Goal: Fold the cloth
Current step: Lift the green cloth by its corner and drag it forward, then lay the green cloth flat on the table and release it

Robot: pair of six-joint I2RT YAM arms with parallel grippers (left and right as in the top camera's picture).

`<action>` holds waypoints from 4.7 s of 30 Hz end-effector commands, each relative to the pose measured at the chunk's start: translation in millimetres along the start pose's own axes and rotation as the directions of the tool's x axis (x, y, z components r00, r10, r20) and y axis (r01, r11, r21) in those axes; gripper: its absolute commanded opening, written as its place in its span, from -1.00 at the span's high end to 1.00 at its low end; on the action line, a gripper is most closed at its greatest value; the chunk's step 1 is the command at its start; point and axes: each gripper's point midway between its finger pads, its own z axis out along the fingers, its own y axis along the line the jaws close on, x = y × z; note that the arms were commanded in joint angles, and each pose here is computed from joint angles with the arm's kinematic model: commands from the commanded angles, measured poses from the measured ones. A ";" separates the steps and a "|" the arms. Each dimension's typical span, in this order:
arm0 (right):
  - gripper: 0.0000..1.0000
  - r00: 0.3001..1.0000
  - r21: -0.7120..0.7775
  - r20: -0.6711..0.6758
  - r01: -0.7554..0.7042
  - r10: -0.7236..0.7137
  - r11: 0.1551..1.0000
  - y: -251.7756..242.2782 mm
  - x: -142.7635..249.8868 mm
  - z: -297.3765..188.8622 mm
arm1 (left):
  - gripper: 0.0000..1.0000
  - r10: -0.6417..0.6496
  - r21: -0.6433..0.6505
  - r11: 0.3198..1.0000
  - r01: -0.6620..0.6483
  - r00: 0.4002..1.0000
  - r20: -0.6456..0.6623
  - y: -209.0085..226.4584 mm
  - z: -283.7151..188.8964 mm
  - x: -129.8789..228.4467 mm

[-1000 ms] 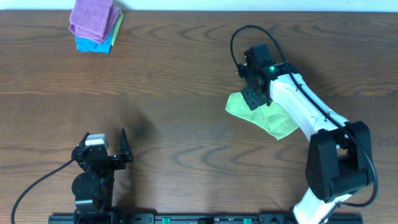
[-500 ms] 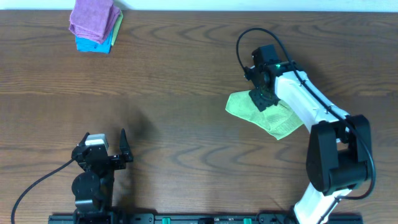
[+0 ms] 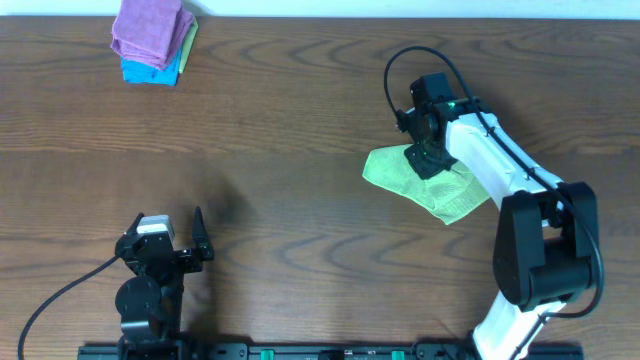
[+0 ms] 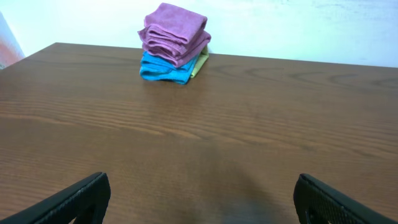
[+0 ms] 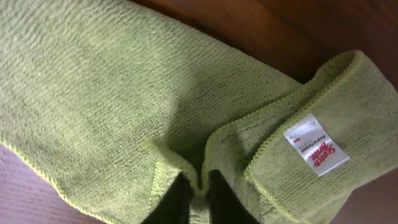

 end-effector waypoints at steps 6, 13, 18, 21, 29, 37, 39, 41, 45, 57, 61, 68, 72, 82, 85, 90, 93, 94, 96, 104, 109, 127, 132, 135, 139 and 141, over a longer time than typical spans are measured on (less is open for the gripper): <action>0.97 1.000 -0.007 -0.003 -0.006 0.005 1.000 2.7 -2.6 9.1 | -0.91 0.009 -0.015 1.000 -0.009 0.999 -0.031 2.5 3.1 14.0; 0.97 0.987 0.023 0.159 -0.003 -0.001 1.000 11.9 -60.9 -32.1 | -0.91 0.009 -0.015 1.000 -0.009 0.999 -0.031 2.5 3.1 14.0; 0.98 0.937 0.030 0.348 0.034 -0.042 0.999 29.9 -118.4 -82.0 | -0.91 0.009 -0.015 1.000 -0.009 0.999 -0.031 2.5 3.1 14.0; 0.98 0.882 0.035 0.468 0.051 -0.062 0.998 43.0 -151.2 -115.4 | -0.91 0.009 -0.014 1.000 -0.009 0.999 -0.031 2.5 3.1 14.0; 0.97 0.739 0.061 0.670 0.039 -0.070 0.997 47.9 -200.7 -209.7 | -0.91 0.009 -0.015 1.000 -0.009 0.999 -0.031 2.5 3.1 14.0; 0.97 0.724 0.086 0.687 0.003 -0.061 0.996 29.1 -193.3 -256.0 | -0.91 0.009 -0.015 1.000 -0.009 0.999 -0.031 2.5 3.1 14.0; 0.98 0.726 0.100 0.686 -0.017 -0.056 0.995 20.6 -188.0 -263.7 | -0.91 0.009 -0.015 1.000 -0.009 0.999 -0.031 2.5 3.1 14.0; 0.97 0.758 0.144 0.650 -0.055 -0.052 0.988 2.1 -175.7 -260.8 | -0.91 0.009 -0.015 1.000 -0.009 0.999 -0.031 2.5 3.1 14.0; 0.97 0.850 0.155 0.527 -0.093 -0.003 0.984 -27.4 -142.2 -233.8 | -0.91 0.009 -0.015 1.000 -0.009 0.999 -0.031 2.5 3.1 14.0; 0.97 0.957 0.092 0.179 -0.246 0.227 0.965 -64.8 -40.2 -190.2 | -0.91 0.009 -0.015 1.000 -0.009 0.999 -0.031 2.5 3.1 14.0; 0.97 0.972 0.023 0.103 -0.216 0.213 0.976 -47.7 -24.7 -186.7 | -0.91 0.009 -0.015 1.000 -0.009 0.999 -0.031 2.5 3.1 14.0; 0.98 0.981 0.011 -0.072 -0.182 0.183 0.983 -36.5 16.7 -185.3 | -0.91 0.009 -0.015 1.000 -0.009 0.999 -0.031 2.5 3.1 14.0; 0.97 0.972 0.012 -0.069 -0.222 0.223 0.975 -36.1 16.0 -184.9 | -0.91 0.009 -0.015 1.000 -0.009 0.999 -0.031 2.5 3.1 14.0; 0.97 0.976 -0.255 0.001 -0.212 0.220 0.943 10.0 -10.9 -191.1 | -0.91 0.009 -0.015 1.000 -0.009 0.999 -0.031 2.5 3.1 14.0; 0.97 0.981 -0.278 -0.001 -0.185 0.193 0.943 23.3 -11.4 -194.8 | -0.91 0.009 -0.015 1.000 -0.009 0.999 -0.031 2.5 3.1 14.0; 0.97 0.992 -0.257 0.043 -0.104 0.119 0.961 45.7 -17.2 -205.3 | -0.91 0.009 -0.015 1.000 -0.009 0.999 -0.031 2.5 3.1 14.0; 0.97 0.992 -0.175 0.105 -0.047 0.066 0.984 47.8 -15.8 -222.0 | -0.91 0.009 -0.015 1.000 -0.009 0.999 -0.031 2.5 3.1 14.0; 0.97 0.991 -0.184 0.127 -0.026 0.049 0.983 50.6 -13.7 -229.2 | -0.91 0.009 -0.015 1.000 -0.009 0.999 -0.031 2.5 3.1 14.0; 0.97 0.987 -0.179 0.154 -0.013 0.041 0.984 48.8 -4.3 -240.0 | -0.91 0.009 -0.015 1.000 -0.009 0.999 -0.031 2.5 3.1 14.0; 0.97 0.987 -0.247 0.149 -0.015 0.054 0.969 63.7 61.9 -224.3 | -0.91 0.009 -0.015 1.000 -0.009 0.999 -0.031 2.5 3.1 14.0; -0.23 0.994 -0.483 0.111 0.057 -0.004 0.874 115.8 83.5 -202.4 | -0.91 0.009 -0.015 1.000 -0.009 0.999 -0.031 2.5 3.1 14.0; -0.57 0.973 -0.262 0.231 0.060 0.003 0.963 83.8 22.0 -117.6 | -0.91 0.009 -0.015 1.000 -0.009 0.999 -0.031 2.5 3.1 14.0; 0.57 0.996 -0.297 0.095 0.027 0.002 0.955 86.9 27.2 -76.8 | -0.91 0.009 -0.015 1.000 -0.009 0.999 -0.031 2.5 3.1 14.0; 0.95 0.999 -0.323 0.031 0.018 -0.009 0.946 94.0 32.4 -61.0 | -0.91 0.009 -0.015 1.000 -0.009 0.999 -0.031 2.5 3.1 14.0; 0.97 1.000 -0.303 -0.010 -0.003 0.000 0.953 90.4 30.8 -41.1 | -0.91 0.009 -0.015 1.000 -0.009 0.999 -0.031 2.5 3.1 14.0; 0.97 0.998 -0.284 -0.005 -0.055 0.056 0.957 81.8 23.6 -32.5 | -0.91 0.009 -0.015 1.000 -0.009 0.999 -0.031 2.5 3.1 14.0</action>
